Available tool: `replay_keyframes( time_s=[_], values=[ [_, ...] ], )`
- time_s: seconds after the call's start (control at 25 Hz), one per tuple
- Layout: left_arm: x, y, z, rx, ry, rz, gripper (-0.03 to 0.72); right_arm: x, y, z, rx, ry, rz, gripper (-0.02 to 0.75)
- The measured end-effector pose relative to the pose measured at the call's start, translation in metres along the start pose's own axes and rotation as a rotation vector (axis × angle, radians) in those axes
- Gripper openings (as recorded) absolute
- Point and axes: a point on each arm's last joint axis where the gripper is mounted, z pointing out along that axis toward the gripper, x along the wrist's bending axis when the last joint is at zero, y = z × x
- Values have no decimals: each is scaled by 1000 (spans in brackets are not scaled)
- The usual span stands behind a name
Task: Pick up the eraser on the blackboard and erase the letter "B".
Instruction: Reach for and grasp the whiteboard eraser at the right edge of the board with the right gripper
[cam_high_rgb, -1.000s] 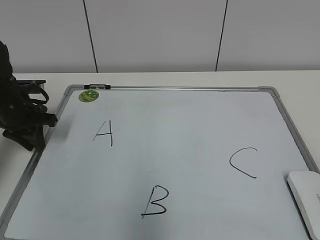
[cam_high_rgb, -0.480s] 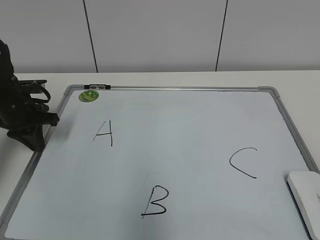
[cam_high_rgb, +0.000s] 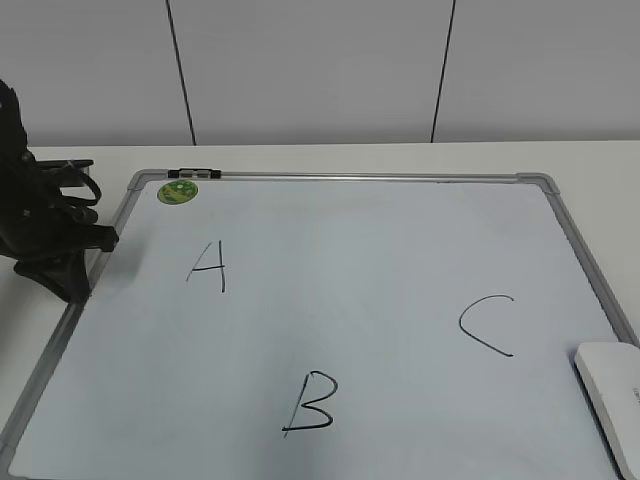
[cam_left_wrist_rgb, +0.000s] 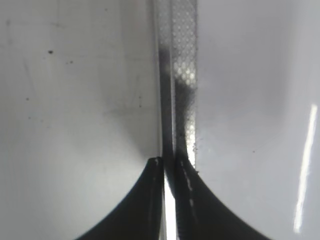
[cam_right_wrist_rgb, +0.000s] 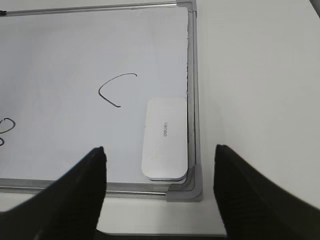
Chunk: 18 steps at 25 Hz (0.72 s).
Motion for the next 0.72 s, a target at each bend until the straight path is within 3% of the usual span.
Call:
replay_keyframes(
  time_s=[0.44, 0.64, 0.72],
  values=[
    [0, 0, 0, 2, -1, 0, 29, 4, 48, 71, 505, 6, 27, 501],
    [0, 0, 0, 2, -1, 0, 31, 4, 57, 104, 648, 2, 36, 510],
    [0, 0, 0, 4, -2, -1, 31, 3, 58, 117, 698, -2, 38, 550]
  ],
)
